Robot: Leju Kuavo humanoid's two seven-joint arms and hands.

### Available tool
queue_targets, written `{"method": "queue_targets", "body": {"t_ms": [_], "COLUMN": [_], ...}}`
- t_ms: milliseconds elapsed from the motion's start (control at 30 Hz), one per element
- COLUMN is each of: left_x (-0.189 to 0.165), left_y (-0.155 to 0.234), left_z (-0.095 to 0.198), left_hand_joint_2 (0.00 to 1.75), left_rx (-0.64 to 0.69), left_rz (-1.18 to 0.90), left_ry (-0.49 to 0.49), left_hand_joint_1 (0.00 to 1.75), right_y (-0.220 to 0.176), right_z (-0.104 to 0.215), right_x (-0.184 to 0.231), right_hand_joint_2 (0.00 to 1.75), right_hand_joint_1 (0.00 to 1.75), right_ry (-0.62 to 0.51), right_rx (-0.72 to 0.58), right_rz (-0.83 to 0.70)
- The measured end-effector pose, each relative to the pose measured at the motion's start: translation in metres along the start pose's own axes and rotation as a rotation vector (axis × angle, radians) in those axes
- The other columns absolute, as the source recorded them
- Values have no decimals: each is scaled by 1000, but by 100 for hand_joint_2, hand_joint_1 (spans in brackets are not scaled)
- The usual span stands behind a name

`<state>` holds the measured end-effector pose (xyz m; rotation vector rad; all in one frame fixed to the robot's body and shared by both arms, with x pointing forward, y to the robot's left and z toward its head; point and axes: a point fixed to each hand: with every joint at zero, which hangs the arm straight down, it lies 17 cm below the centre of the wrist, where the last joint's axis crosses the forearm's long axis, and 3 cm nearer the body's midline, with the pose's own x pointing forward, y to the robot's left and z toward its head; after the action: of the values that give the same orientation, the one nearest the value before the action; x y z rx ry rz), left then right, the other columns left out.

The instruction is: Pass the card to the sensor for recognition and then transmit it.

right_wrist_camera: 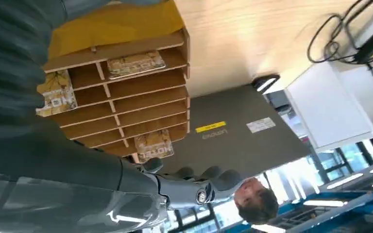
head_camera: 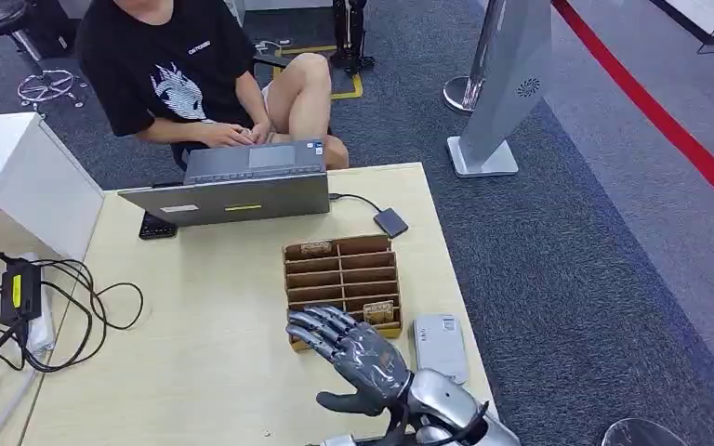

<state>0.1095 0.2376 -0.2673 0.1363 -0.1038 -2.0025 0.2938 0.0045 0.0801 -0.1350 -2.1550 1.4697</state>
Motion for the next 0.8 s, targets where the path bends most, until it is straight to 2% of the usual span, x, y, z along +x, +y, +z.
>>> {"method": "queue_targets", "body": {"t_ms": [100,233,333,533,800], "left_x": [0,2,2,3,3], "left_y": [1,5,7,12,13], "left_z": [0,1,1,1,2], "left_hand_joint_2": [175,175,175,175,175], "left_rx": [1,6,8,12,13], "left_rz": [-14,-37,-57,-94,-112], "left_ry": [1,-3,-4,-5,-5], "left_hand_joint_1": [0,0,0,0,0], "right_y": [0,-15,-24,-36,-43], "right_z": [-3,-14,-26,-46,-55], "right_x": [-5,-15,-23,-34,-37], "right_hand_joint_2": [175,175,175,175,175], "right_hand_joint_1": [0,0,0,0,0], "right_ry": [24,59,89,126,142], "right_rx": [-17,-97,-133,-169,-195], "right_rz": [82,281,352,336,320]}}
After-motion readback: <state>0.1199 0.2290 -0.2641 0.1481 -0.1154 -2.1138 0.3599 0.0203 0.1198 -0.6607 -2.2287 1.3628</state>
